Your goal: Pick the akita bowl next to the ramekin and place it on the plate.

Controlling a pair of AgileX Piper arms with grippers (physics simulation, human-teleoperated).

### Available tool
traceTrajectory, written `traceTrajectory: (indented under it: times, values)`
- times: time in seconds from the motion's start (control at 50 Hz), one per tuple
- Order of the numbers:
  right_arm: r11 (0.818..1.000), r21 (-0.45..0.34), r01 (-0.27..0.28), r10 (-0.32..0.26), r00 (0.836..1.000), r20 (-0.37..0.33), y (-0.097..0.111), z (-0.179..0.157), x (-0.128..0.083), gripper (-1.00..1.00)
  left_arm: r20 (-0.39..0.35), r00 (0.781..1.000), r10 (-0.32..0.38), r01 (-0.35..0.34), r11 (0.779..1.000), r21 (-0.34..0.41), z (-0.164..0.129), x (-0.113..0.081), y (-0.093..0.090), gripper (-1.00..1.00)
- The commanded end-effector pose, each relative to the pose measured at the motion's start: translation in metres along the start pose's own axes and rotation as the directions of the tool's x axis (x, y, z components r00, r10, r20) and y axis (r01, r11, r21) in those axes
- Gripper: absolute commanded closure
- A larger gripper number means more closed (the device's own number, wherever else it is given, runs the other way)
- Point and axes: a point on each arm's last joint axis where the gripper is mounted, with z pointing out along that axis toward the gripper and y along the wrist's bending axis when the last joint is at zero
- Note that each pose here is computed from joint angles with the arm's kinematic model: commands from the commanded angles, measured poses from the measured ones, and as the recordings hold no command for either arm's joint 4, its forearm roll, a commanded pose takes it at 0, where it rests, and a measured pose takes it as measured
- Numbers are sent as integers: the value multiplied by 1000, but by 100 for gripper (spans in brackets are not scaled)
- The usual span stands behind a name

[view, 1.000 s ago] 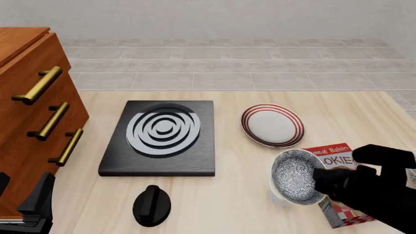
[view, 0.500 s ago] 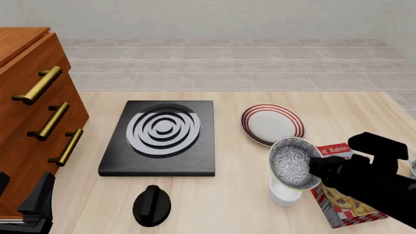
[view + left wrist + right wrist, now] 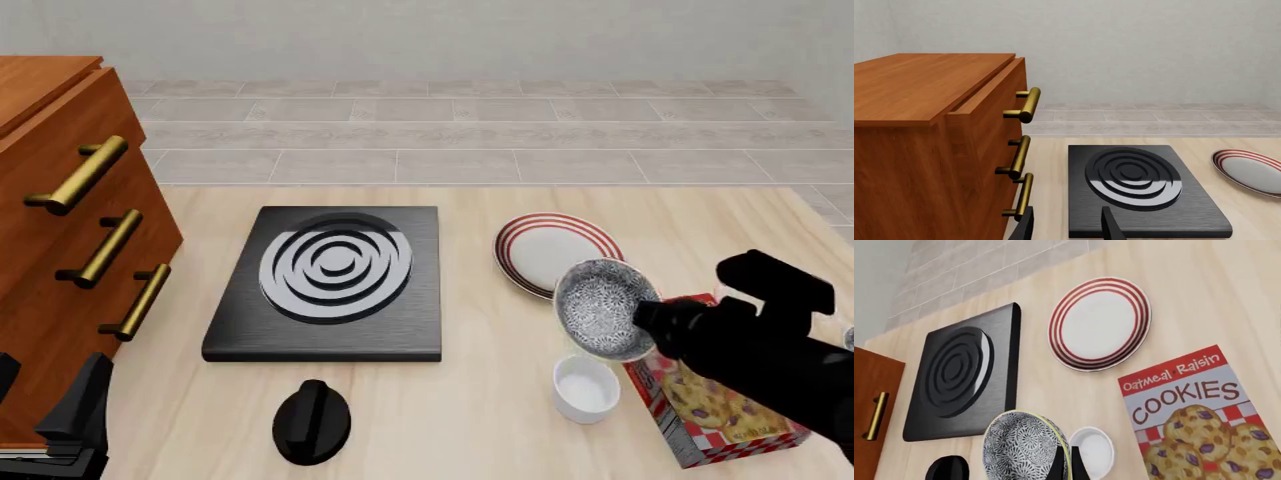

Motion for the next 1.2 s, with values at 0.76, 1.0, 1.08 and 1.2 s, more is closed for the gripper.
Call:
traceTrajectory:
  times: [0.76, 1.0, 1.08, 1.2]
  values:
    - [1000, 9, -26, 25, 998, 57, 6, 42, -30, 100, 0, 1000, 0, 0, 1000, 0, 0, 0, 0, -100]
    - [999, 11, -32, 31, 997, 63, 4, 54, -31, 100, 0, 1000, 0, 0, 1000, 0, 0, 0, 0, -100]
    - [999, 11, -35, 34, 997, 65, 4, 59, -31, 100, 0, 1000, 0, 0, 1000, 0, 0, 0, 0, -100]
    - [999, 10, -38, 37, 997, 70, 3, 63, -31, 100, 0, 1000, 0, 0, 1000, 0, 0, 0, 0, -100]
